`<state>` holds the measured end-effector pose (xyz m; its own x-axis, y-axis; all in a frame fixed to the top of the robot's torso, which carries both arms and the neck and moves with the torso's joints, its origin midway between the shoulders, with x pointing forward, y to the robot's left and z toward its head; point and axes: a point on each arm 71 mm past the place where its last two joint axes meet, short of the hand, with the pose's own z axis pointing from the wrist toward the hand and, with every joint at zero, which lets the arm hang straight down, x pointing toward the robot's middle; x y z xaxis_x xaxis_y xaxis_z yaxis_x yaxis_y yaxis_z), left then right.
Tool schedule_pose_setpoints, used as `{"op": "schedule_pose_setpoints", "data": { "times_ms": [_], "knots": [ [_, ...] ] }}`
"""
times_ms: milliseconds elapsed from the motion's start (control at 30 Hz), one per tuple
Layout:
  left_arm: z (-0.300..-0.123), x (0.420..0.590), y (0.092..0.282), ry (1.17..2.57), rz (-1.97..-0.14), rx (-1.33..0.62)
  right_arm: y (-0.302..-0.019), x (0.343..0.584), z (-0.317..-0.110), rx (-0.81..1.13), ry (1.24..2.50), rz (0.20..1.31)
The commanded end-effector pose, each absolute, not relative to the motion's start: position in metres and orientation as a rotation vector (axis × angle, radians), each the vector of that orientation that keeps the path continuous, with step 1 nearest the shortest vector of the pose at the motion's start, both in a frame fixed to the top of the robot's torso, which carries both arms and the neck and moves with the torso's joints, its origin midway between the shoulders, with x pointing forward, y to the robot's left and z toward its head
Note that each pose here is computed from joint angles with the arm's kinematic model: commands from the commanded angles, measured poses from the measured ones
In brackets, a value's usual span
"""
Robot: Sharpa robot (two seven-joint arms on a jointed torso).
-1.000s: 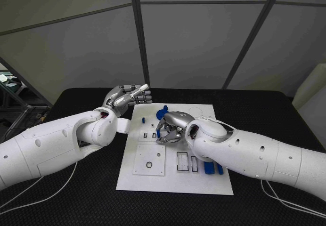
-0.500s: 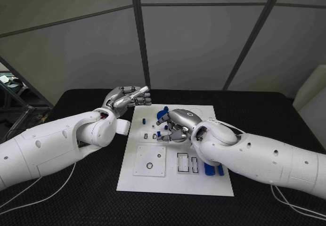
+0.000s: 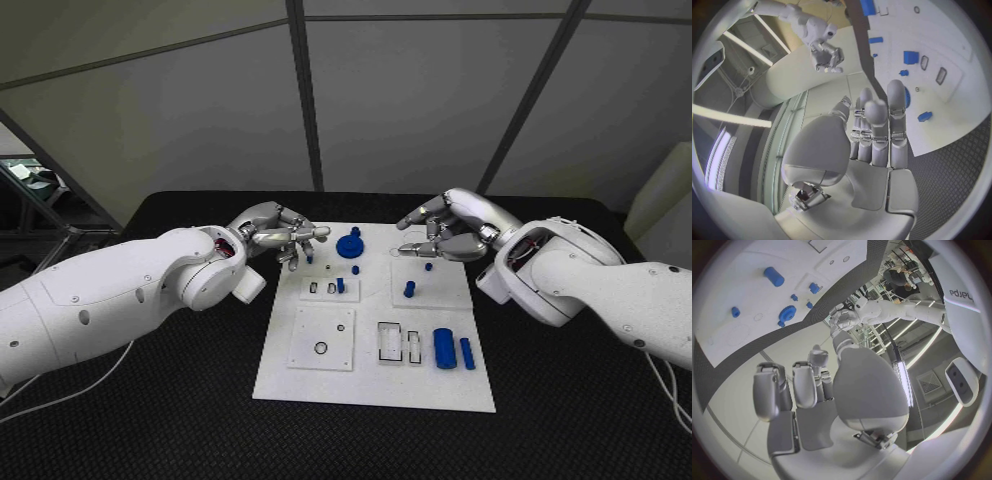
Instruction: Assemble the parts on the task board
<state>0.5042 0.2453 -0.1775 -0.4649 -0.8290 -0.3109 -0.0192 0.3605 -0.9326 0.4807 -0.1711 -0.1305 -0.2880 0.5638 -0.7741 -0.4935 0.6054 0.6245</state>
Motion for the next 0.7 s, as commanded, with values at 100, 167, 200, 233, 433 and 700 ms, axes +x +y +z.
{"op": "schedule_pose_setpoints", "data": {
  "times_ms": [100,167,200,233,433,700],
  "knots": [
    [-0.188,0.504,0.240,2.113,-0.797,-0.499,-0.185,0.484,-0.127,0.186,1.571,1.091],
    [-0.188,0.505,0.238,2.144,-0.723,-0.470,-0.188,0.486,-0.127,0.196,1.570,1.083],
    [-0.187,0.507,0.236,2.155,-0.682,-0.456,-0.189,0.486,-0.127,0.201,1.571,1.079],
    [-0.186,0.509,0.234,2.164,-0.643,-0.439,-0.190,0.487,-0.127,0.206,1.572,1.075],
    [-0.183,0.518,0.218,2.187,-0.486,-0.350,-0.193,0.491,-0.128,0.226,1.579,1.051],
    [-0.185,0.525,0.196,2.230,-0.413,-0.294,-0.193,0.495,-0.131,0.238,1.588,1.022]
  ]
}}
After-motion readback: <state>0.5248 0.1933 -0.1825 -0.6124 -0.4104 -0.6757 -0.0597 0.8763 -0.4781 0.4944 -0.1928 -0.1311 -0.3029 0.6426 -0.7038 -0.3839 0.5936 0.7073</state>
